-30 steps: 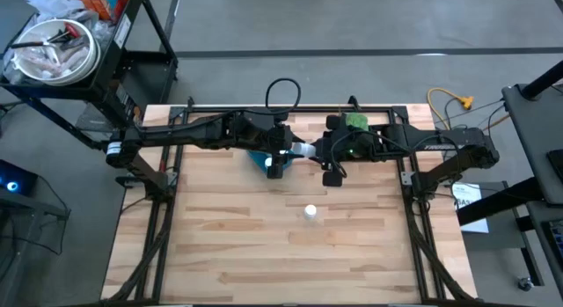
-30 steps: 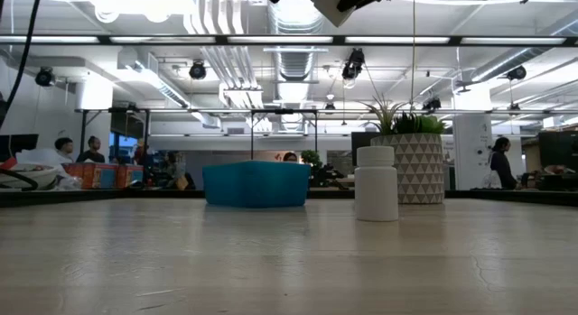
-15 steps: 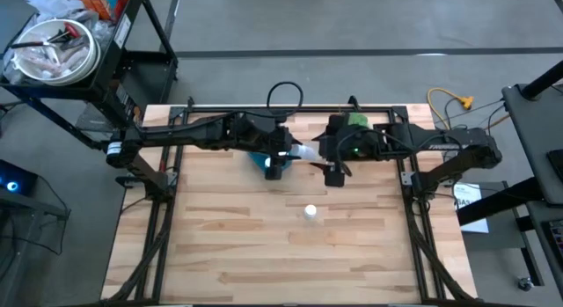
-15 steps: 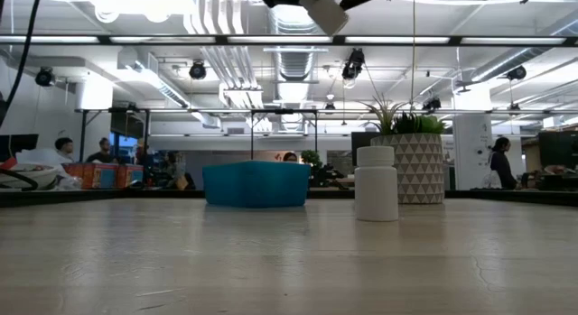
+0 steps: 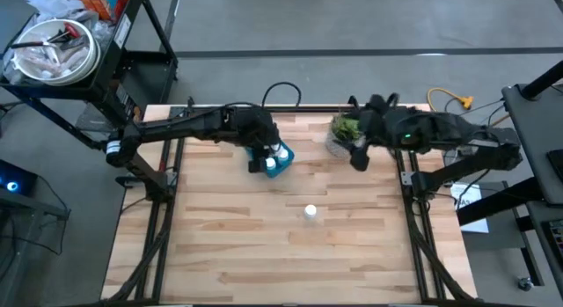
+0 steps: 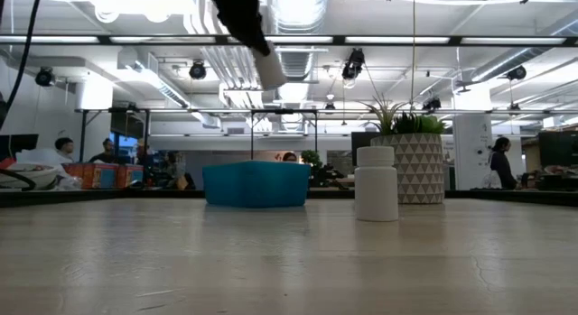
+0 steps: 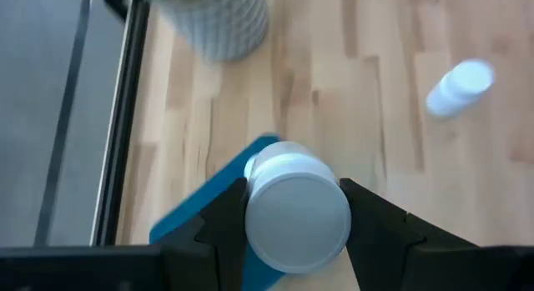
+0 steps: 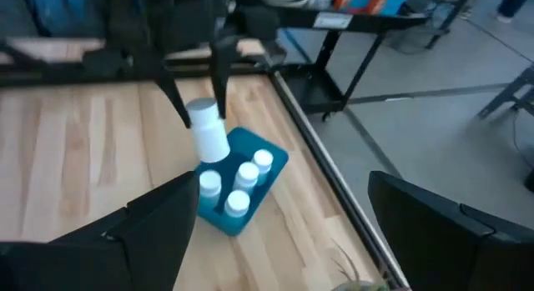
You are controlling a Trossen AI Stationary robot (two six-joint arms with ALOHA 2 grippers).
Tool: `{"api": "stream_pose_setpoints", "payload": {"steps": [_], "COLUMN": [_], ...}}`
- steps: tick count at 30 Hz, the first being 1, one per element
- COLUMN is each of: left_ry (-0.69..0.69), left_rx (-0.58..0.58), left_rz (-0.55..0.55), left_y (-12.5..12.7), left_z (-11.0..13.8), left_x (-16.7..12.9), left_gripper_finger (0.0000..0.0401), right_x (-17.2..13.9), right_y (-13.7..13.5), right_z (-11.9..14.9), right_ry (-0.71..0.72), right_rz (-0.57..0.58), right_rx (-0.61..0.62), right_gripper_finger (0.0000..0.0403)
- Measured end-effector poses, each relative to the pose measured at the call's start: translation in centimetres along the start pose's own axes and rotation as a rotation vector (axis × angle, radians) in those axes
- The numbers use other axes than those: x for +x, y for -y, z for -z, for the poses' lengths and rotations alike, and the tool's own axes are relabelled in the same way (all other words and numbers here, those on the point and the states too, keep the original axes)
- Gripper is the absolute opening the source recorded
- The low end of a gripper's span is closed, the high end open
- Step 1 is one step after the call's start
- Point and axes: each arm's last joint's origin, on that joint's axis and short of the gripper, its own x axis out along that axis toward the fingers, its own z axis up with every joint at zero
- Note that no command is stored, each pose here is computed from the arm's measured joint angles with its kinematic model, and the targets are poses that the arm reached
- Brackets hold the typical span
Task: Pick and place pill bottles into a basket
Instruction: Put the white pill bottle into the dark blue bin
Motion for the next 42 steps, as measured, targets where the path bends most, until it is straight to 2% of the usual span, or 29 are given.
{"api": "stream_pose_setpoints", "payload": {"steps": [4, 11, 18, 29, 34, 42], "left_ry": [-0.06, -0.158, -0.117, -0.195, -0.199, -0.203], "left_rx": [-0.039, -0.097, -0.169, -0.236, -0.26, -0.251], "left_rz": [-0.015, -0.016, -0.059, -0.085, -0.102, -0.107], "left_y": [-1.2, -2.3, -3.1, -4.2, -4.8, -5.6], "left_z": [0.9, 3.5, 5.9, 9.4, 10.3, 10.3], "left_x": [0.4, 2.0, 2.8, 5.0, 5.7, 6.9], "left_gripper_finger": [0.0145, 0.0145, 0.0145, 0.0145, 0.0145, 0.0145], "right_x": [-1.7, -3.2, -3.3, -2.9, -2.7, -2.2], "right_y": [0.9, 1.7, 1.8, 1.6, 1.5, 1.3], "right_z": [0.2, 1.1, 1.4, 1.6, 1.6, 1.6], "right_ry": [0.028, -0.013, -0.041, -0.054, -0.06, -0.078], "right_rz": [0.036, 0.062, 0.066, 0.066, 0.067, 0.068], "right_rx": [0.042, 0.078, 0.087, 0.093, 0.103, 0.113], "right_gripper_finger": [0.0339, 0.0327, 0.0326, 0.0326, 0.0325, 0.0325]}}
